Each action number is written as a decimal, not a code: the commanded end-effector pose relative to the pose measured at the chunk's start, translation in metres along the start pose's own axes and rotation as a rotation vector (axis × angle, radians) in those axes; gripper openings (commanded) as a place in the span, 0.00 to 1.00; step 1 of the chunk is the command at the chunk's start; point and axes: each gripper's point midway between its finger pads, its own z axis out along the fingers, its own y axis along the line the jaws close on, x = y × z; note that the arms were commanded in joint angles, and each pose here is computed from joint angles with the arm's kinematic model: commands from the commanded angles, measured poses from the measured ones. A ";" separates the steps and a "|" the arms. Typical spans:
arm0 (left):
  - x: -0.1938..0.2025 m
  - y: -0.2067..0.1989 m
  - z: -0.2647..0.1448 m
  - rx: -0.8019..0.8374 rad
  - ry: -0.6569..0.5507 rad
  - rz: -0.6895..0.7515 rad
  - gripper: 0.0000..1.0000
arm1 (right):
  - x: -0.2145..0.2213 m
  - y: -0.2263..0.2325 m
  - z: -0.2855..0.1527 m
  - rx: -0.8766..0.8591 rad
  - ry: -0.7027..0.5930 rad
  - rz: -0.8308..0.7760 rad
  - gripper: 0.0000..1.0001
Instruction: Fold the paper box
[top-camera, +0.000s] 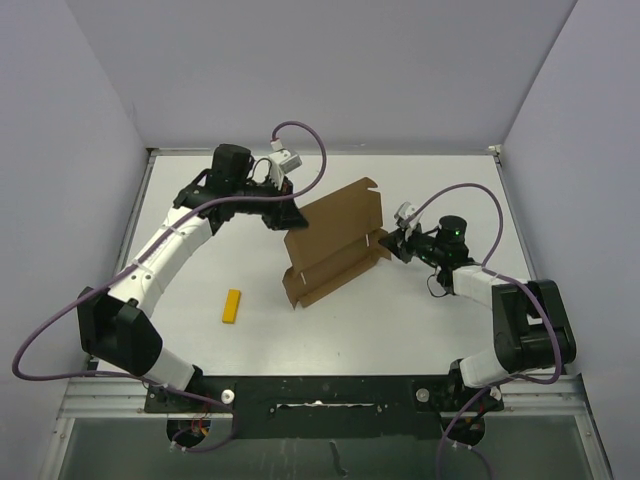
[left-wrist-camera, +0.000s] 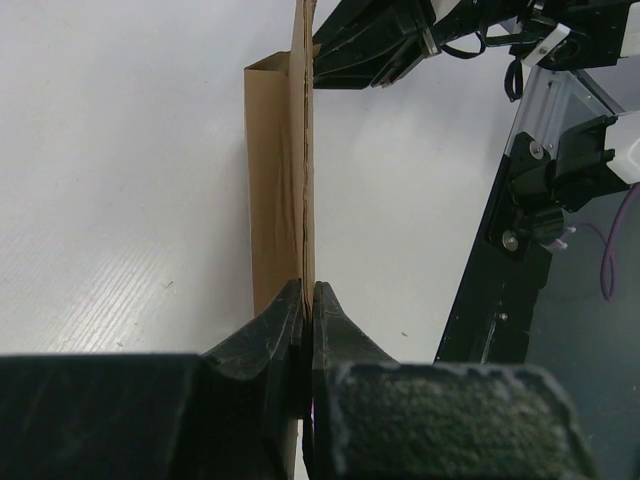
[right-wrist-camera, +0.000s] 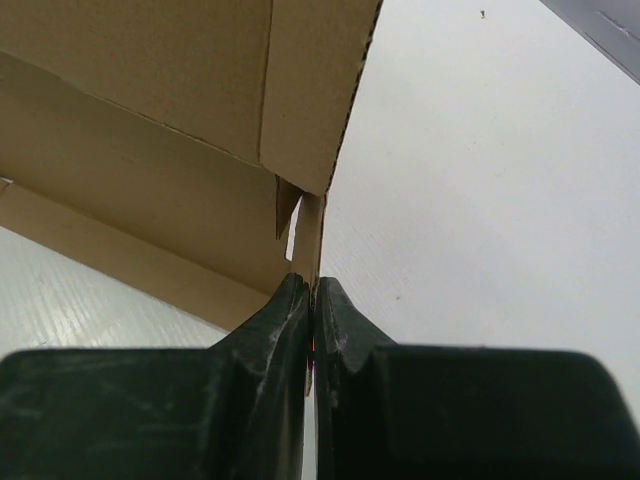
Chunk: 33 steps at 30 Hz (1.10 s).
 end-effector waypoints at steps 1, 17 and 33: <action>-0.004 0.000 0.003 0.018 -0.026 0.017 0.00 | -0.023 0.003 0.004 -0.036 -0.085 -0.077 0.00; 0.003 0.004 0.010 0.011 -0.005 -0.015 0.00 | -0.023 0.017 -0.003 -0.146 -0.043 -0.090 0.17; 0.005 -0.005 0.014 0.014 0.006 0.009 0.00 | -0.024 0.013 -0.015 -0.193 -0.012 -0.058 0.27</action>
